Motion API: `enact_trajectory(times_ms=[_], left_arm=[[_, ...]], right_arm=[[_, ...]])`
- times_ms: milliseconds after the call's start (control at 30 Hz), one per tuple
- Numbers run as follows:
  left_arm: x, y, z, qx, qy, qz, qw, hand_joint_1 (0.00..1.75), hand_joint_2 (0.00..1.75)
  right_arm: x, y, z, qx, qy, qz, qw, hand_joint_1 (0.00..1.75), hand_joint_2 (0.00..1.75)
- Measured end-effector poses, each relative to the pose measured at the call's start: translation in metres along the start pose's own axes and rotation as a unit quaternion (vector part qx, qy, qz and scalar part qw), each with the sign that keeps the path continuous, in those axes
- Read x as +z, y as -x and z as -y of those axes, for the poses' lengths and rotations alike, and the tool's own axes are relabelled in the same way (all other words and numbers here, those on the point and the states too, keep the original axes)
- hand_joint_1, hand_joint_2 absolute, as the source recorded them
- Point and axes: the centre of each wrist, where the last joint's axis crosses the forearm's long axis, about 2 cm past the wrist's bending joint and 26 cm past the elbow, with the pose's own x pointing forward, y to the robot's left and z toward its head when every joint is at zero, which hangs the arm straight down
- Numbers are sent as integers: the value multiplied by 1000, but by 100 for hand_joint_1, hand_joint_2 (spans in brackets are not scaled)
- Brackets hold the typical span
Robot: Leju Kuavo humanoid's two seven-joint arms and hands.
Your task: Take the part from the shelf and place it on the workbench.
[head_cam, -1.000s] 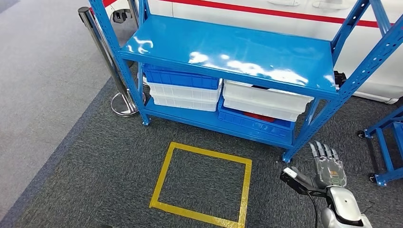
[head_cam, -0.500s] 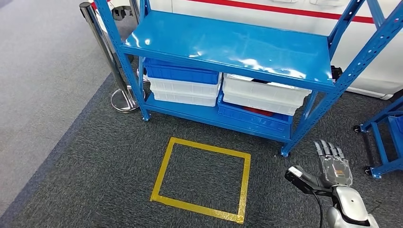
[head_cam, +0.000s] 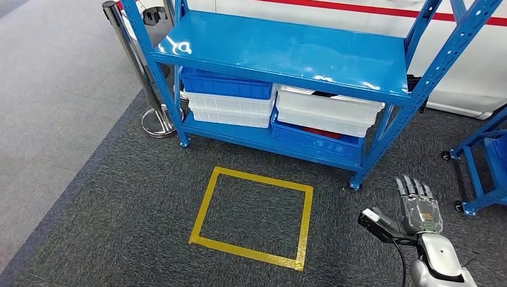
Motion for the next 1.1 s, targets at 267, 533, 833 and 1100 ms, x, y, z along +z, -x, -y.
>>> enact_trajectory(times_ms=[267, 533, 833, 1100], left_arm=[[2, 2, 1, 6, -2, -2, 1000, 0, 0], [3, 3, 4, 5, 0, -3, 1000, 0, 0], [3, 3, 4, 4, -5, -3, 1000, 0, 0], [2, 2, 4, 10, -6, -4, 1000, 0, 0]], right_arm=[[7, -4, -4, 5, -6, -3, 1000, 0, 0], [16, -5, -7, 2, -11, -3, 1000, 0, 0], [15, -6, -6, 2, -12, 3, 1000, 0, 0], [6, -5, -1, 0, -2, 7, 1000, 0, 0]])
